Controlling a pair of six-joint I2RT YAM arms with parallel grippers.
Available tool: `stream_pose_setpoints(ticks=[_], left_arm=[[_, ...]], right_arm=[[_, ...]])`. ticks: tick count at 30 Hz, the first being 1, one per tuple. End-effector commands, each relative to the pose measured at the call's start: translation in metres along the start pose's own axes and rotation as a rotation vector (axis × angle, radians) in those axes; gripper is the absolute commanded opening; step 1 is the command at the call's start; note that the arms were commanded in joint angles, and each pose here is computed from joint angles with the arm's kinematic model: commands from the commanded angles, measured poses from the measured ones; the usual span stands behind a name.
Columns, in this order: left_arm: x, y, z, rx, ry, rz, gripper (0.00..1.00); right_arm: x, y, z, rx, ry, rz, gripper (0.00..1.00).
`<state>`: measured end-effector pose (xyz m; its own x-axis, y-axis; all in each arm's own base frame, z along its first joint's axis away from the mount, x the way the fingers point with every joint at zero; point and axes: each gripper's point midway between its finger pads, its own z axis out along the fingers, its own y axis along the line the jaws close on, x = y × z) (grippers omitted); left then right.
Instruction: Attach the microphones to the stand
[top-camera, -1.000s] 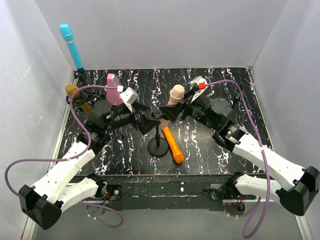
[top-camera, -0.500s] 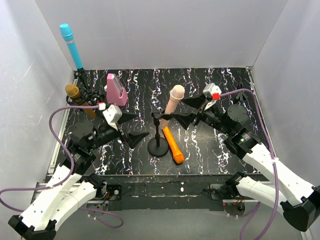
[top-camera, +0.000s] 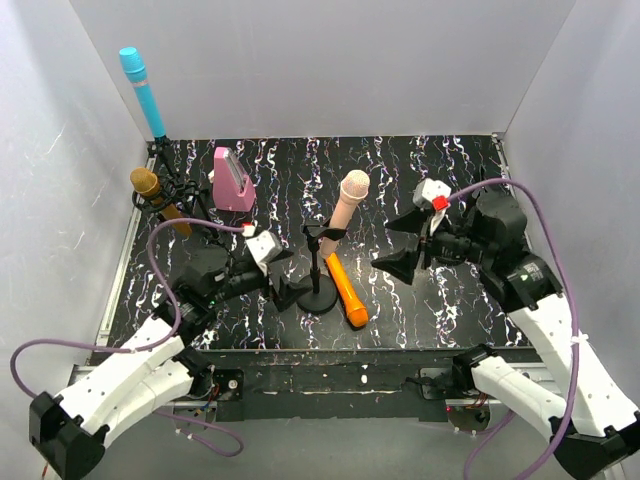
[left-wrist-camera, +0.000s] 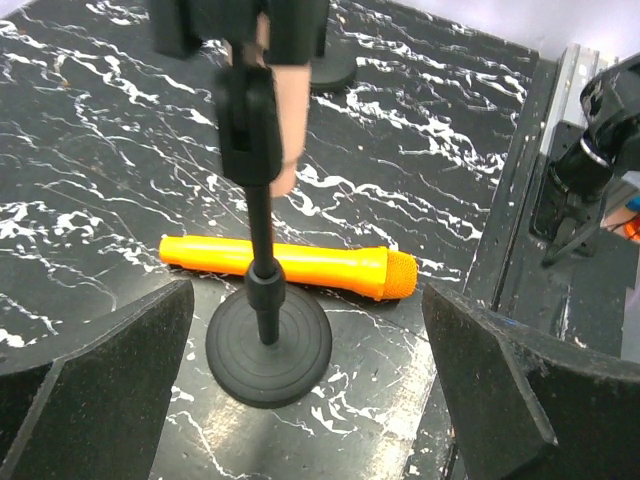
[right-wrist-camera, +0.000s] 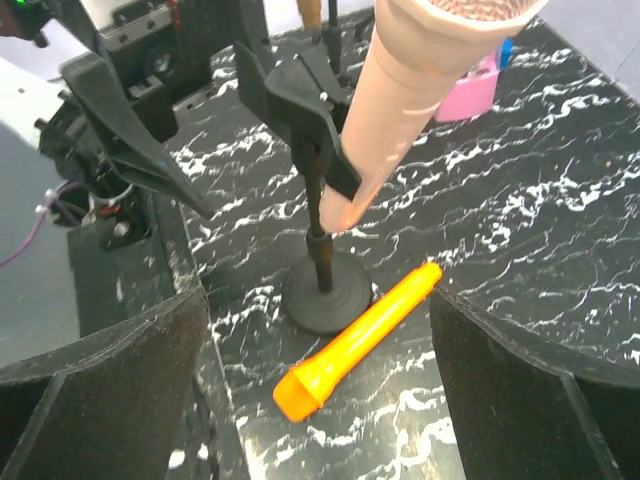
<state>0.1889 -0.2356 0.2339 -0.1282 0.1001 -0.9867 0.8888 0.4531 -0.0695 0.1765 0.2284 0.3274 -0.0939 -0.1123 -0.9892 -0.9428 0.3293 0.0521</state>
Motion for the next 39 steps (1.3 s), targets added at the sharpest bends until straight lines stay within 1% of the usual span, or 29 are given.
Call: stream_pose_setpoints(ticks=[1, 5, 9, 13, 15, 18, 21, 22, 27, 28, 30, 31, 32, 33, 34, 36, 39], left_arm=[[0.006, 0.004, 0.023, -0.031, -0.049, 0.077, 0.98], [0.018, 0.008, 0.039, -0.047, -0.066, 0.091, 0.98], [0.021, 0.016, 0.045, -0.074, -0.107, 0.140, 0.98], [0.024, 0.026, 0.052, -0.112, -0.099, 0.135, 0.98], [0.026, 0.029, 0.057, -0.118, -0.092, 0.130, 0.98], [0.026, 0.033, 0.063, -0.134, -0.098, 0.114, 0.95], [0.028, 0.037, 0.065, -0.150, -0.092, 0.095, 0.82], [0.029, 0.037, 0.065, -0.150, -0.089, 0.091, 0.81], [0.028, 0.035, 0.065, -0.146, -0.098, 0.071, 0.64], [0.028, 0.035, 0.064, -0.144, -0.100, 0.070, 0.61], [0.026, 0.033, 0.065, -0.138, -0.104, 0.064, 0.59], [0.026, 0.032, 0.066, -0.129, -0.101, 0.063, 0.52], [0.026, 0.033, 0.067, -0.129, -0.097, 0.065, 0.40], [0.026, 0.034, 0.068, -0.130, -0.091, 0.065, 0.23], [0.027, 0.034, 0.069, -0.130, -0.081, 0.065, 0.12], [0.026, 0.039, 0.069, -0.151, -0.073, 0.080, 0.00], [0.018, 0.055, 0.063, -0.246, -0.084, 0.111, 0.00]], right_arm=[[0.008, 0.028, -0.030, -0.196, 0.123, 0.018, 0.97], [0.016, 0.032, -0.041, -0.241, 0.157, 0.045, 0.93], [0.022, 0.031, -0.043, -0.234, 0.134, 0.010, 0.92], [0.027, 0.031, -0.043, -0.220, 0.107, -0.015, 0.93], [0.034, 0.026, -0.042, -0.192, 0.105, 0.017, 0.93], [0.046, 0.016, -0.041, -0.140, 0.115, 0.077, 0.93], [0.059, 0.007, -0.041, -0.093, 0.126, 0.122, 0.93], [0.061, 0.006, -0.042, -0.085, 0.123, 0.125, 0.93], [0.072, 0.000, -0.043, -0.053, 0.126, 0.141, 0.93], [0.075, -0.001, -0.044, -0.049, 0.127, 0.149, 0.93], [0.081, -0.003, -0.044, -0.040, 0.130, 0.161, 0.93], [0.084, -0.004, -0.044, -0.038, 0.131, 0.166, 0.93], [0.085, -0.005, -0.044, -0.034, 0.128, 0.164, 0.93], [0.088, -0.006, -0.044, -0.030, 0.129, 0.168, 0.93], [0.092, -0.007, -0.044, -0.025, 0.133, 0.178, 0.93], [0.098, -0.009, -0.045, -0.015, 0.139, 0.189, 0.93], [0.107, -0.012, -0.045, 0.004, 0.149, 0.205, 0.93]])
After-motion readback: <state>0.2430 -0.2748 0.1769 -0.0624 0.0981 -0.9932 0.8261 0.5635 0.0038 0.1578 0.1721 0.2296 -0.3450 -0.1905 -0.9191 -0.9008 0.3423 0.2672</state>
